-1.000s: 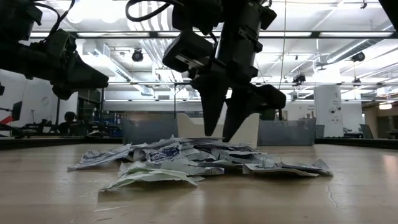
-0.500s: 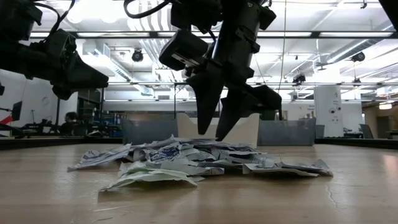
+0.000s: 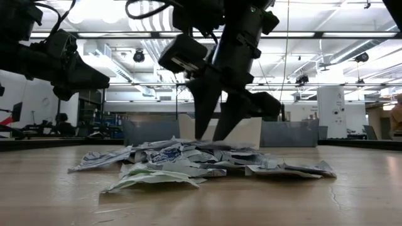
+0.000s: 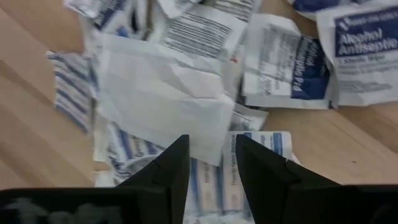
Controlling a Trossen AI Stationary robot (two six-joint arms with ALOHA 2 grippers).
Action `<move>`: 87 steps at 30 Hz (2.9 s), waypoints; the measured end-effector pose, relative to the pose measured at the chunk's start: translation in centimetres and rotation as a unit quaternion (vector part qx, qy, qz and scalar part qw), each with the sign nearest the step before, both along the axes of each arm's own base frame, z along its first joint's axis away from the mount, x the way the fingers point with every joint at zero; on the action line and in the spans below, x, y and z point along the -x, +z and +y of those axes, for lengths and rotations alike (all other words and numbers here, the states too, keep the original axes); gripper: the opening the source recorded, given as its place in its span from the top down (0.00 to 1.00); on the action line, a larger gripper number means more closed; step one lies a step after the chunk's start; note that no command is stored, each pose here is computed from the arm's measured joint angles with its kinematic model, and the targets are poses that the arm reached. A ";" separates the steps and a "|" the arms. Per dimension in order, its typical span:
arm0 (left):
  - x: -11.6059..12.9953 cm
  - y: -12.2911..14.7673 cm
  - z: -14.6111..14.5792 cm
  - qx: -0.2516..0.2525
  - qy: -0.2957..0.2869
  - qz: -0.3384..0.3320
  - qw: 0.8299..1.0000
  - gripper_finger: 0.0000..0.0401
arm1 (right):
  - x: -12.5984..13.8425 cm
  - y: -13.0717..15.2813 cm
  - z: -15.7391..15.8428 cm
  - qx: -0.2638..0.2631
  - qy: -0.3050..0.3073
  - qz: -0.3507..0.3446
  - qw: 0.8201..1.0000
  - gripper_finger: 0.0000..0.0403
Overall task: Pick & Place First Aid Supplies
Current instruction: Put the blue bandage into the middle black bin
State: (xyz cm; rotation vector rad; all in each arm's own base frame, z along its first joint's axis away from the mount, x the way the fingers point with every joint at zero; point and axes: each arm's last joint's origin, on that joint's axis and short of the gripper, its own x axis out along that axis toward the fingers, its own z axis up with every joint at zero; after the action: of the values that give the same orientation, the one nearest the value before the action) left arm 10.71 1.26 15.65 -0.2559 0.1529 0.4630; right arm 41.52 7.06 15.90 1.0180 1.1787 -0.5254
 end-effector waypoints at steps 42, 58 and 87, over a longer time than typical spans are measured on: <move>0.0 0.0 0.0 0.000 0.001 0.000 1.000 0.69 | -1.2 -1.0 0.1 -0.017 -0.006 -0.080 0.997 0.68; 0.0 0.0 0.0 -0.013 -0.002 0.006 1.000 0.69 | -1.3 -1.0 -0.1 -0.006 -0.016 -0.086 0.996 0.78; 0.0 0.0 0.0 -0.013 -0.002 0.006 1.000 0.69 | -0.9 1.4 -0.2 0.009 0.021 -0.119 0.993 0.98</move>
State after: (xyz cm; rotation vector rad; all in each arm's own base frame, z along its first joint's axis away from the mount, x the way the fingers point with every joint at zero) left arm 10.71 1.26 15.65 -0.2263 0.1592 0.4614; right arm 42.41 6.91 17.31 1.0078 0.9798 -0.3706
